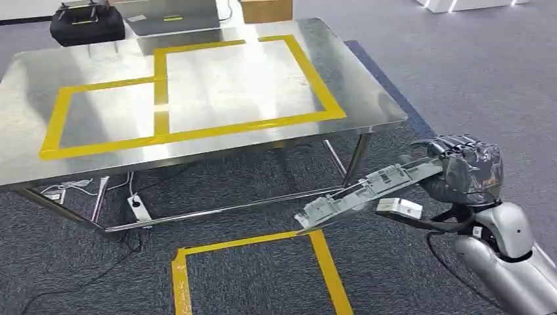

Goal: Take the parts from the cabinet and place them on the table.

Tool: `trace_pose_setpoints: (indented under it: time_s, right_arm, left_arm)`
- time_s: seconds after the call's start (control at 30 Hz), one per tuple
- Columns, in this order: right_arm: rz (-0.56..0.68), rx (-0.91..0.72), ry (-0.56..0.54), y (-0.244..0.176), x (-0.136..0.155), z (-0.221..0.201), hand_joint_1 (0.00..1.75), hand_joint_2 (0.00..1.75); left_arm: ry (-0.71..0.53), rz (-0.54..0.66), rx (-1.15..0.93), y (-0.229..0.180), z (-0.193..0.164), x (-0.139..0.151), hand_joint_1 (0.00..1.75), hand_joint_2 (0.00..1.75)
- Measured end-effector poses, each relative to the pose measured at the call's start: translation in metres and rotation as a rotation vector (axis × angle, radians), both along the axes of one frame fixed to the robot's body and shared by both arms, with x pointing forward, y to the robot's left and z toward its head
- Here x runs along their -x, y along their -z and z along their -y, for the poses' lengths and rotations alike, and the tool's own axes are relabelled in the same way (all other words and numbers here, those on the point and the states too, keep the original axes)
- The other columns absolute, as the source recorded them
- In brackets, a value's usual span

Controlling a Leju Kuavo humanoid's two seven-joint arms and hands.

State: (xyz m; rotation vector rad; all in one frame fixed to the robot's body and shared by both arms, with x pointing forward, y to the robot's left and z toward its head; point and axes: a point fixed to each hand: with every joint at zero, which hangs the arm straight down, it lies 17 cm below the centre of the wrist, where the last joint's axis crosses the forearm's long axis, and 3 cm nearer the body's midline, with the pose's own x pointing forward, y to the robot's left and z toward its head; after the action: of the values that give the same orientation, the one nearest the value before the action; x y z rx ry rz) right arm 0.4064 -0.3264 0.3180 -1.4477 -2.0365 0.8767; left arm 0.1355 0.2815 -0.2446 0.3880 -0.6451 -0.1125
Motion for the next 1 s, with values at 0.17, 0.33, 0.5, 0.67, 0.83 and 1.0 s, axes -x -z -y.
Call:
trace_pose_setpoints:
  time_s: [0.17,0.33,0.5,0.67,0.83,1.0]
  right_arm:
    - [-0.003,0.001,0.000,0.0011,0.0003,-0.0003,1.75,1.75]
    - [-0.002,0.000,-0.001,0.0012,0.0010,-0.0006,1.75,1.75]
    - [0.011,0.003,0.005,-0.0041,0.0007,0.0017,1.75,1.75]
    - [0.001,0.005,0.008,0.0003,0.0016,0.0022,1.75,1.75]
    - [-0.003,0.008,0.010,0.0018,0.0019,0.0024,1.75,1.75]
    - [0.003,0.008,0.010,-0.0003,0.0020,0.0026,1.75,1.75]
  left_arm:
    - [0.000,-0.006,0.000,0.0009,0.0000,0.0039,0.00,1.75]
    - [0.002,-0.009,-0.002,0.0014,-0.0018,0.0054,0.00,1.75]
    - [0.001,-0.003,0.002,0.0005,-0.0001,0.0011,0.00,1.75]
    - [0.003,-0.008,0.010,0.0013,0.0042,0.0045,0.00,1.75]
    - [0.006,-0.005,0.011,0.0009,0.0046,0.0022,0.00,1.75]
    - [0.007,-0.002,0.007,0.0003,0.0024,-0.0004,0.00,1.75]
